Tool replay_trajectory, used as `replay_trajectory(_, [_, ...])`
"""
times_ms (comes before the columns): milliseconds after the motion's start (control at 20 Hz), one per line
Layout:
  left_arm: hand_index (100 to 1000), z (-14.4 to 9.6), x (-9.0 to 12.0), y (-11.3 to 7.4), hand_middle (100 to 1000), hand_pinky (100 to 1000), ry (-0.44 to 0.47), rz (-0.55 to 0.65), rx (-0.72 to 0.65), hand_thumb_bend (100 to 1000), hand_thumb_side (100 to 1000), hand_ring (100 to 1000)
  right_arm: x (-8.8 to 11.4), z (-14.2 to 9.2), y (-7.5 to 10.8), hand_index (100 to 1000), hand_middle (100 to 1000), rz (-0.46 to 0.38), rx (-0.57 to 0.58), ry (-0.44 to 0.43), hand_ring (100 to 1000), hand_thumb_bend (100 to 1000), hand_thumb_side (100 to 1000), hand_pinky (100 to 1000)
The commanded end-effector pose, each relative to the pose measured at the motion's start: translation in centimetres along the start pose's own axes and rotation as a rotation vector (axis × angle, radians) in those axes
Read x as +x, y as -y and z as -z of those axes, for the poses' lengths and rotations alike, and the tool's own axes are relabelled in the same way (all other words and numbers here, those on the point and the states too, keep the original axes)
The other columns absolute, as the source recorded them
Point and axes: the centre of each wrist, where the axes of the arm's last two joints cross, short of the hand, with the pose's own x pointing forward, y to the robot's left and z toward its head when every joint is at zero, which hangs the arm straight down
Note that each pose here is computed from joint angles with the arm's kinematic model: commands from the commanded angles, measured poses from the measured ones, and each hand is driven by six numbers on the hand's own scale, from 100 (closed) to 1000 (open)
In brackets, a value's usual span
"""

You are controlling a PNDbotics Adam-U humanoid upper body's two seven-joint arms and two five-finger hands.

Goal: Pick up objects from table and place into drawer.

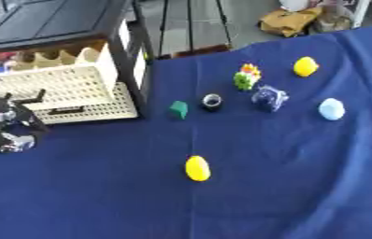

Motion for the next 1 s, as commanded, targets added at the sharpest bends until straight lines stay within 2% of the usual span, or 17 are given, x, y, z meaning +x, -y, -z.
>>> replay_trajectory(50, [880, -0.6, -1.2, -1.1, 766, 247, -0.063, -0.011, 0.032, 100, 1000, 422, 0.5, 0.4, 0.1, 701, 544, -0.014, 0.006, 0.023, 746, 100, 958, 533])
replay_trajectory(300, [876, -0.7, -2.1, -1.6, 764, 247, -0.101, -0.032, 0.05, 100, 1000, 424, 0.3, -0.2, -0.1, 696, 538, -0.026, 0.014, 0.002, 746, 100, 959, 537])
replay_trajectory(650, [872, -1.0, -3.2, -2.1, 766, 252, -0.211, -0.008, 0.073, 100, 1000, 428, 0.1, -0.6, -0.5, 692, 534, -0.029, 0.024, -0.016, 747, 100, 960, 540])
replay_trajectory(1000, [868, -0.8, -2.8, -3.0, 717, 218, -0.156, -0.061, 0.099, 100, 1000, 423, -0.1, -1.0, -0.9, 687, 529, -0.033, 0.021, -0.046, 748, 100, 959, 542])
